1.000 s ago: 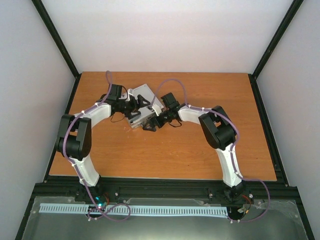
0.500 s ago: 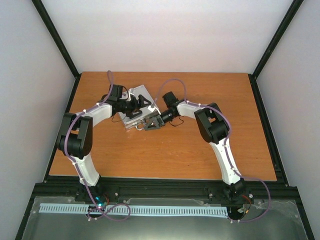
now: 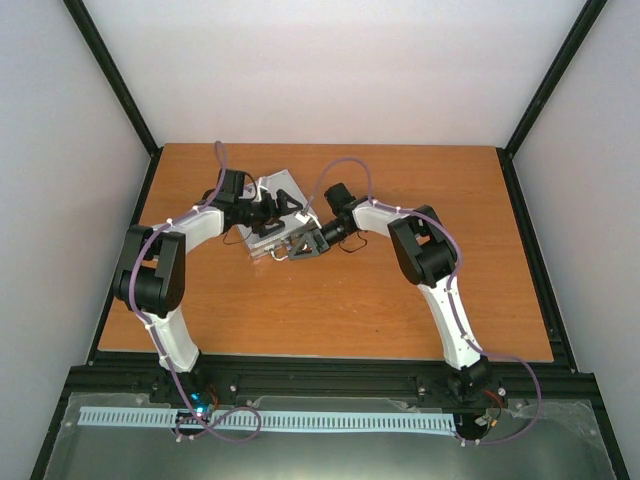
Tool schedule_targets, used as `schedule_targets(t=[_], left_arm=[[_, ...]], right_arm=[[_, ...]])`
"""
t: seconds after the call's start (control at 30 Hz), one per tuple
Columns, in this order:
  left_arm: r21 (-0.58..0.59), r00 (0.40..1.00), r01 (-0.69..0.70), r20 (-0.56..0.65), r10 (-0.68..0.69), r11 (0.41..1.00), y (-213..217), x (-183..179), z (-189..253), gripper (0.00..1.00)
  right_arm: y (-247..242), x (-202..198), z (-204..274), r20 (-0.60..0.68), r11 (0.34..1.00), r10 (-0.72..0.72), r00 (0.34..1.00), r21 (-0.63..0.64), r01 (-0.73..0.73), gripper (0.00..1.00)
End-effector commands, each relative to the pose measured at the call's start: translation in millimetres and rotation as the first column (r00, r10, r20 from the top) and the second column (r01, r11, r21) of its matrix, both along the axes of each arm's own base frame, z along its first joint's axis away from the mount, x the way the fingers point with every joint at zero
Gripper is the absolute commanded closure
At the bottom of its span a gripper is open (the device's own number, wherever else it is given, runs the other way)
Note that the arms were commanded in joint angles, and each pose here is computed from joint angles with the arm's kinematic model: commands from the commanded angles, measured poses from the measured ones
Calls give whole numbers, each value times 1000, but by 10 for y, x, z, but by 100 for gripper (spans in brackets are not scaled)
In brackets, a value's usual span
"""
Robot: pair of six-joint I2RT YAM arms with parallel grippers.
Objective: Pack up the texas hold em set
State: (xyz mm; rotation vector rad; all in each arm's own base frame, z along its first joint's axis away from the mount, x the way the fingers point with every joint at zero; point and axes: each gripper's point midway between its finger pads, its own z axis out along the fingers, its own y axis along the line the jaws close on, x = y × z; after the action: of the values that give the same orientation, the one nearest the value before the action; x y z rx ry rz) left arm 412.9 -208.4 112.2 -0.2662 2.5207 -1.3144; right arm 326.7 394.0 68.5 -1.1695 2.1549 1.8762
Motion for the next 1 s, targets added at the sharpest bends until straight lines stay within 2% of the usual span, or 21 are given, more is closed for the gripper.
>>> schedule_targets(t=[0.0, 0.97], left_arm=[[78, 974, 16, -225, 2, 997, 56, -381, -603, 0], [92, 979, 6, -204, 13, 996, 95, -418, -498, 0]], right_arm=[[-20, 14, 168, 23, 1000, -1, 1000, 15, 1, 3], [202, 535, 1090, 146, 992, -86, 986, 108, 70, 3]])
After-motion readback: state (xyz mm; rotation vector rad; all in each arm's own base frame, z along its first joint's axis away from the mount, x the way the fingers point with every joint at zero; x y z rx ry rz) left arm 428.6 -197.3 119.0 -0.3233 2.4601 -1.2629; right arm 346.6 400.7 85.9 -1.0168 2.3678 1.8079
